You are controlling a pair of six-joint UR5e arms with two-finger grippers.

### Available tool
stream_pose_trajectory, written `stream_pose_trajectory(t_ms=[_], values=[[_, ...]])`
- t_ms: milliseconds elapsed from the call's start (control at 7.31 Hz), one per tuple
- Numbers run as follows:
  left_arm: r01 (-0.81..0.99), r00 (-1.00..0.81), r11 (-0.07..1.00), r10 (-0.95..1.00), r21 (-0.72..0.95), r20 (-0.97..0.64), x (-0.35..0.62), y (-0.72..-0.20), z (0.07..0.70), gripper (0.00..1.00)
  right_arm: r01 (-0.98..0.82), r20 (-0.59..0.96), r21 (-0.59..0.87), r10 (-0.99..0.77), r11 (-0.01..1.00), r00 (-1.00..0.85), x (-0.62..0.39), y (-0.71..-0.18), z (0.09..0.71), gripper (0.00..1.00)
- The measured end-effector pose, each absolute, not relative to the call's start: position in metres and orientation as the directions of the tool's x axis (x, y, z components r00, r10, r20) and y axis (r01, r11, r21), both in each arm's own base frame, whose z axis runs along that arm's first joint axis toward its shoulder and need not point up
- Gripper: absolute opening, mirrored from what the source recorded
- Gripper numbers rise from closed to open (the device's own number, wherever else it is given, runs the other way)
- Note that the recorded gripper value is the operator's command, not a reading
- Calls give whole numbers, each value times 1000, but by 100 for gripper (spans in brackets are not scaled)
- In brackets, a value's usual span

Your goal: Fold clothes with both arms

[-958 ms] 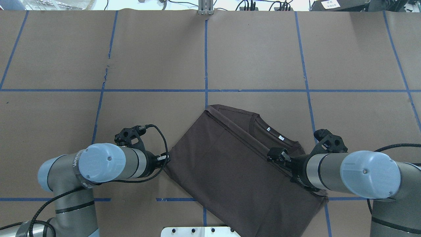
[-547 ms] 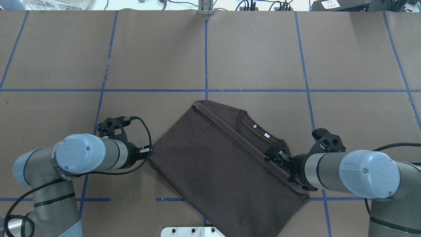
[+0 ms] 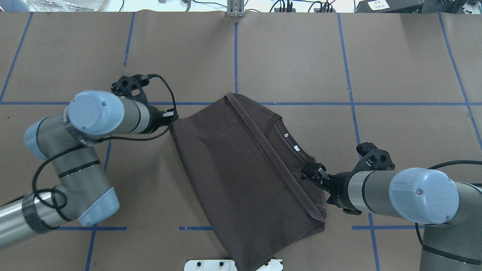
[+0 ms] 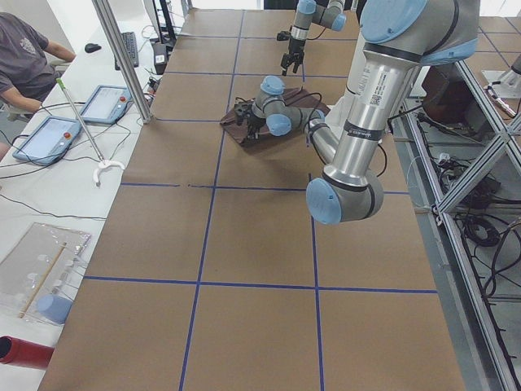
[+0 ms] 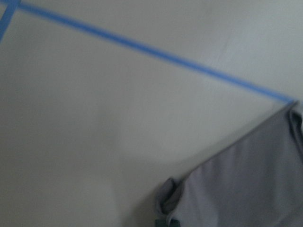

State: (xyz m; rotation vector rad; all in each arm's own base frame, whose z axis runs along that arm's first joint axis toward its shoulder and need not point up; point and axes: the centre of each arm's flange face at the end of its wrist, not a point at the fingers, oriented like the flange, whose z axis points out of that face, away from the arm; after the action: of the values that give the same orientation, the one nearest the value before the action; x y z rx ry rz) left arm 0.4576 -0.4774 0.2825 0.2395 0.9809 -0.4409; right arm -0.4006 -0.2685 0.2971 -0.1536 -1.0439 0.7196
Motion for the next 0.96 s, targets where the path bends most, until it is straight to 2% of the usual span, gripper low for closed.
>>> stream_pose_trajectory(t_ms=[274,410,547,958], values=[[550,449,835,-271,24,-851,456,-588,277,0,-478,737,-444,612,758,287,-397,-273,296,100],[565,432,824,-271,24,-860,464,-628,280,43,-479,741,-446,612,756,276,-397,-275,292,100],[570,416,821,-262,25,-871,471,-650,286,60,-476,750,-450,609,756,258,-400,-278,283,100],[522,352,853,-218,-2,-910,458,-645,270,60,-482,767,-446,599,754,228,-432,-293,260,100]])
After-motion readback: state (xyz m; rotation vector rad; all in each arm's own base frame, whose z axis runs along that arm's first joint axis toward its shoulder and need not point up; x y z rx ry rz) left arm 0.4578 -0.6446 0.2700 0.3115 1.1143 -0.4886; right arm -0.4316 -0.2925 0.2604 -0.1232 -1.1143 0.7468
